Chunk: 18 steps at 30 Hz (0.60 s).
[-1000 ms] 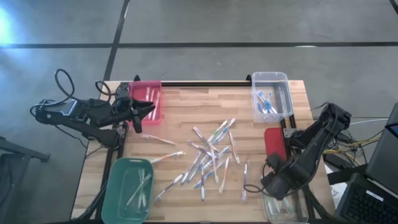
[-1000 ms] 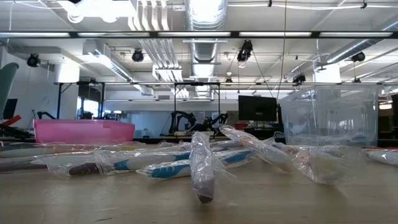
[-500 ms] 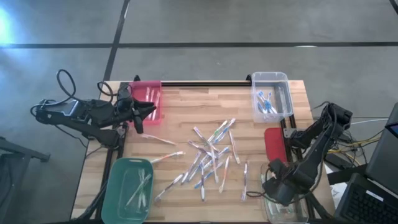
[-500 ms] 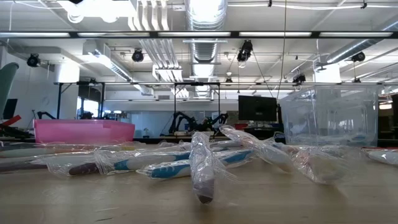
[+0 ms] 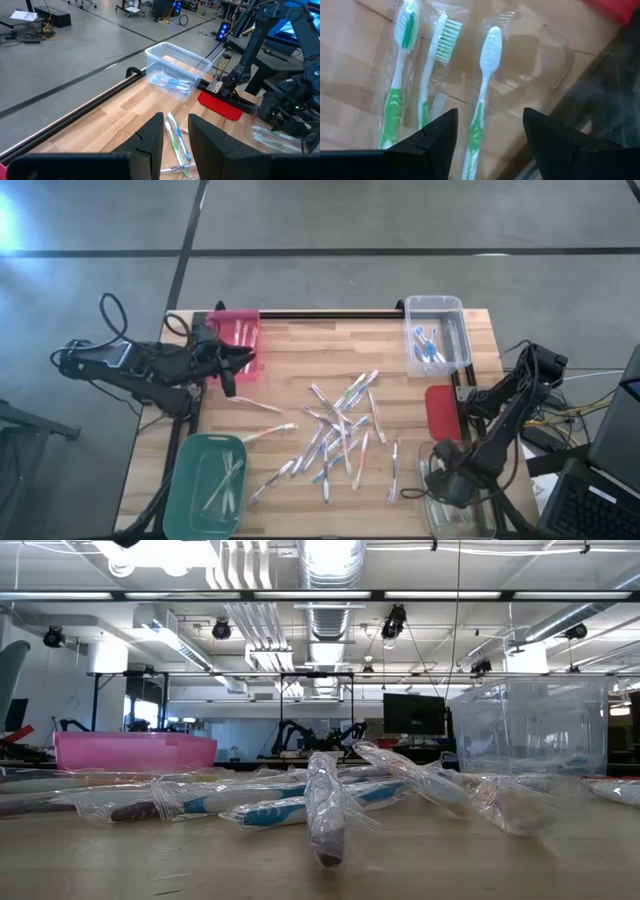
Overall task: Pick & Place Toothbrushes
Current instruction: Put the green toothbrush into the green bin
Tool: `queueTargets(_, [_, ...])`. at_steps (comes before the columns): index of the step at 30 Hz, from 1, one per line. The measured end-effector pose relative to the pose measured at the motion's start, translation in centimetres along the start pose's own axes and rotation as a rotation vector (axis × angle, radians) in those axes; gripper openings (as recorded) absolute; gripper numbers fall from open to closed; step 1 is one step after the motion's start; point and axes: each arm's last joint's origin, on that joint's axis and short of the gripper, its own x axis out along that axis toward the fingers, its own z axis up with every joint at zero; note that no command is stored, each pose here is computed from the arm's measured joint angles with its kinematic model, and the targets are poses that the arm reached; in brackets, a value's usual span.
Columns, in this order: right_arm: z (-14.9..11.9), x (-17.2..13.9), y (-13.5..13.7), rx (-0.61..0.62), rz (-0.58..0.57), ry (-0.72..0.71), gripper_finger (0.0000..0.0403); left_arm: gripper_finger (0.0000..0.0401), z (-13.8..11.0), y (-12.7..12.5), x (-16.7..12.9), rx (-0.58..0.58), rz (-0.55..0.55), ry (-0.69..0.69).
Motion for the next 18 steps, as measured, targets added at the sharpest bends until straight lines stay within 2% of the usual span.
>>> queueTargets(9, [0.2,1.0,-0.2,-0.004,0.009,0.024,0.0229,0.0094,-0.4,-0.5,0.8,0.020,0.011,0.023])
queueTargets(18, [0.0,0.8,0.0,-0.013,0.015,0.065,0.0191,0.0094,-0.9,-1.2,1.9,0.047,0.027,0.053])
